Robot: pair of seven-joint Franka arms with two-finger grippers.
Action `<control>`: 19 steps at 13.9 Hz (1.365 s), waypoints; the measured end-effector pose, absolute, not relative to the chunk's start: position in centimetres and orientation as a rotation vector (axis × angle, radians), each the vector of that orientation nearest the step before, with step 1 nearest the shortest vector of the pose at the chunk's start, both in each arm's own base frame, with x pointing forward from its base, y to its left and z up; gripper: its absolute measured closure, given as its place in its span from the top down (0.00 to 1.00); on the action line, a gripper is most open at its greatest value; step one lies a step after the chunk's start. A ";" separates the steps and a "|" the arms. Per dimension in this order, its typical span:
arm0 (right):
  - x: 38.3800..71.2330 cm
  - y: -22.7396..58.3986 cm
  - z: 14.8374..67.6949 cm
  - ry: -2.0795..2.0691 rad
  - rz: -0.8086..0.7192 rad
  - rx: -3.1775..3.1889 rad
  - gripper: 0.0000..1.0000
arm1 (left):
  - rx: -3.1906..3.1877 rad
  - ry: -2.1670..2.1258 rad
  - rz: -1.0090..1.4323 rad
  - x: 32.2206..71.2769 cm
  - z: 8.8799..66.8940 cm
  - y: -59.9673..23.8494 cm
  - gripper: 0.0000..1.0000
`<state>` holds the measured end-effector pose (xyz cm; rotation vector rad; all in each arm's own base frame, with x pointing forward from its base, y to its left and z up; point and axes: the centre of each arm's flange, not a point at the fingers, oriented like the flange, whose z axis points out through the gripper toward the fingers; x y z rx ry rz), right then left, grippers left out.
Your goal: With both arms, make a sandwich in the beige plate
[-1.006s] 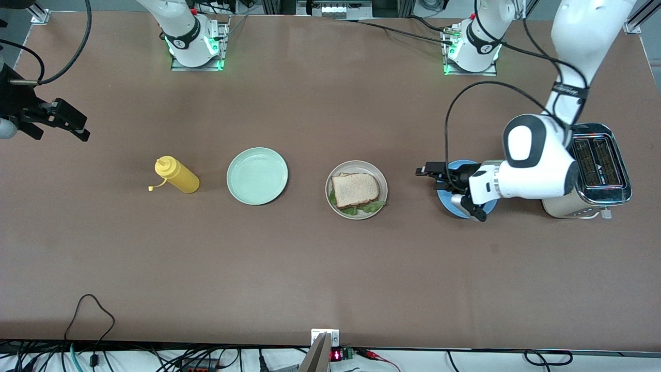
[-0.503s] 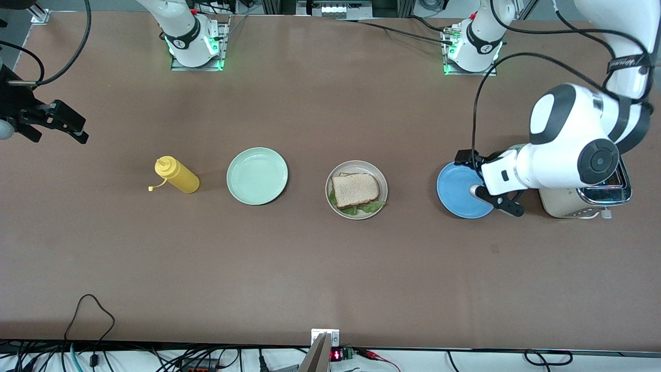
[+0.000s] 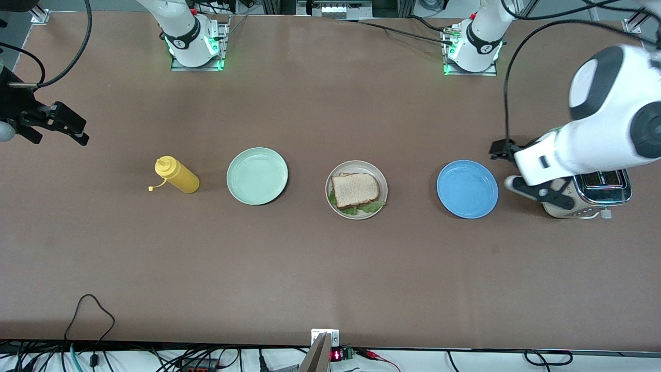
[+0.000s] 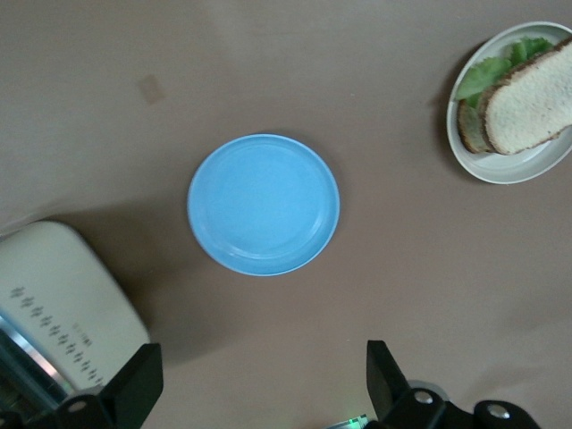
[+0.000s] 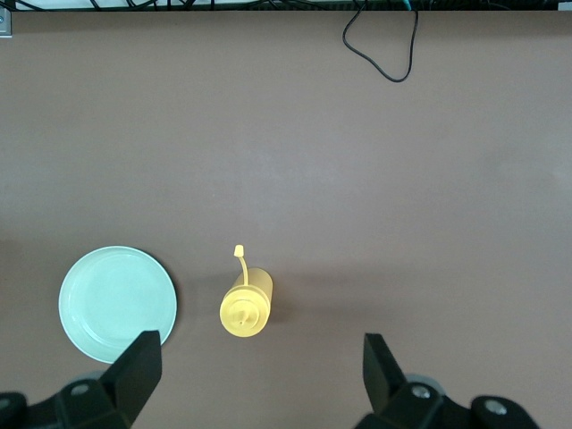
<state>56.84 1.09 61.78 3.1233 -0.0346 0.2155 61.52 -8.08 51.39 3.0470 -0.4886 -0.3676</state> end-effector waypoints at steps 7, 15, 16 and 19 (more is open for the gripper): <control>56.9 1.1 61.7 -0.034 0.216 3.123 1.00 | 3.112 -0.228 -0.102 56.7 58.8 -2.8 1.00; 56.9 1.1 61.8 -0.034 0.222 3.123 1.00 | 3.114 -0.198 -0.040 54.7 58.5 -2.6 1.00; 56.9 1.1 61.8 -0.034 0.222 3.123 1.00 | 3.113 -0.201 -0.048 54.7 58.5 -2.7 1.00; 56.9 1.1 61.8 -0.034 0.222 3.123 1.00 | 3.113 -0.203 -0.063 54.6 58.4 -2.9 1.00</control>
